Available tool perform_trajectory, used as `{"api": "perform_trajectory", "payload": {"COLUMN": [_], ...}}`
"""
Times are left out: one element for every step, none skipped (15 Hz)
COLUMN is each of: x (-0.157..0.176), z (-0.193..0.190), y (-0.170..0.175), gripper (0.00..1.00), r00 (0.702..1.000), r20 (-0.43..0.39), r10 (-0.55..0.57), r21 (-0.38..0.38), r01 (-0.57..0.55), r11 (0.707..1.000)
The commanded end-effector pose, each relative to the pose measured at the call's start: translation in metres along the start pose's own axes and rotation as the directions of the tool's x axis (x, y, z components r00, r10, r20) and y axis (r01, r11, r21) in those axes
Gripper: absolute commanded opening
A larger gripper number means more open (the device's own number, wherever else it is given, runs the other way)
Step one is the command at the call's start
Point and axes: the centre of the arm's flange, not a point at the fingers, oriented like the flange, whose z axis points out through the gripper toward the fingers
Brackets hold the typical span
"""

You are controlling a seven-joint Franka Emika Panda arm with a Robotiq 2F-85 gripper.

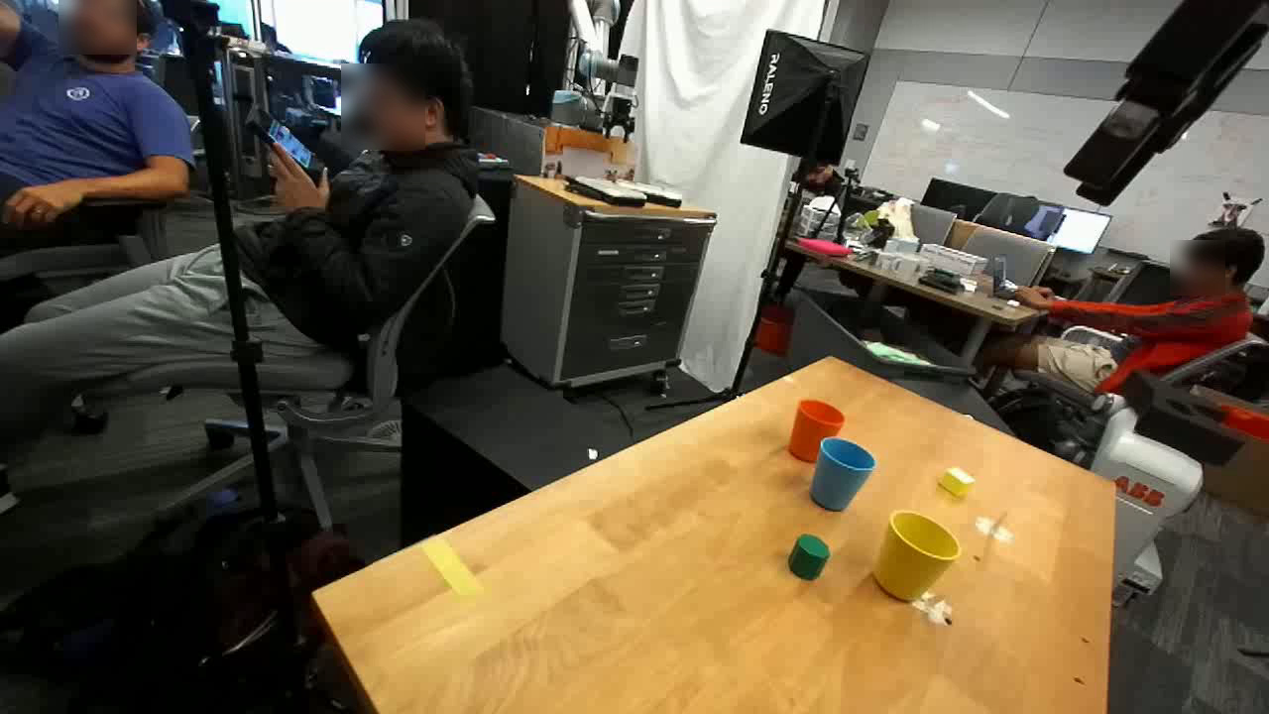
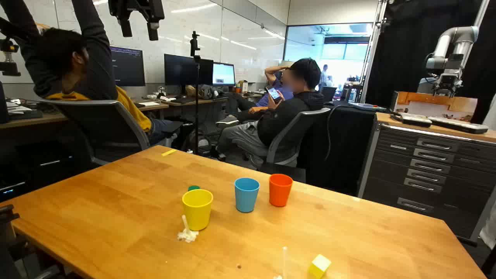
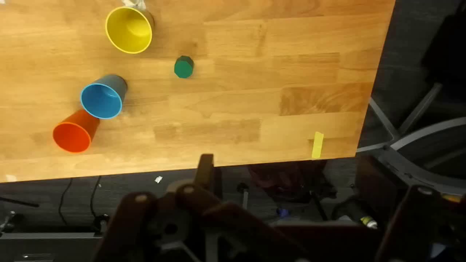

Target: Stack the cups into the blue cup

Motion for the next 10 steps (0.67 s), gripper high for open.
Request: {"api": "perform_trajectory", "payload": {"x": [0.0008, 0.0015, 0.0016, 0.0017, 0.0017, 0.0017, 0.0017, 0.0017, 0.0017, 0.0017], "z": [-0.0015, -0.0036, -0.0052, -0.0058, -0.0059, -0.0059, -0.0059, -0.0059, -0.0059, -0.0059], "y": [-0.0001, -0.0003, -0.0004, -0.0005, -0.0005, -0.0005, -0.0005, -0.0005, -0.0005, -0.0005], "gripper": [1.0, 1.0, 1.0, 1.0, 1.0, 1.0, 1.0, 1.0, 1.0, 1.0], "r00": [1.0, 1.0, 1.0, 1.0, 1.0, 1.0, 1.0, 1.0, 1.0, 1.0], "r20": [-0.003, -0.008, -0.011, -0.013, -0.013, -0.013, -0.013, -0.013, -0.013, -0.013], "r10": [0.0, -0.001, -0.001, -0.001, -0.001, -0.001, -0.001, -0.001, -0.001, -0.001], "r21": [0.0, 0.0, 0.0, 0.0, 0.0, 0.0, 0.0, 0.0, 0.0, 0.0], "r01": [0.0, 0.001, 0.001, 0.001, 0.001, 0.001, 0.001, 0.001, 0.001, 0.001], "r11": [1.0, 1.0, 1.0, 1.0, 1.0, 1.0, 1.0, 1.0, 1.0, 1.0]}}
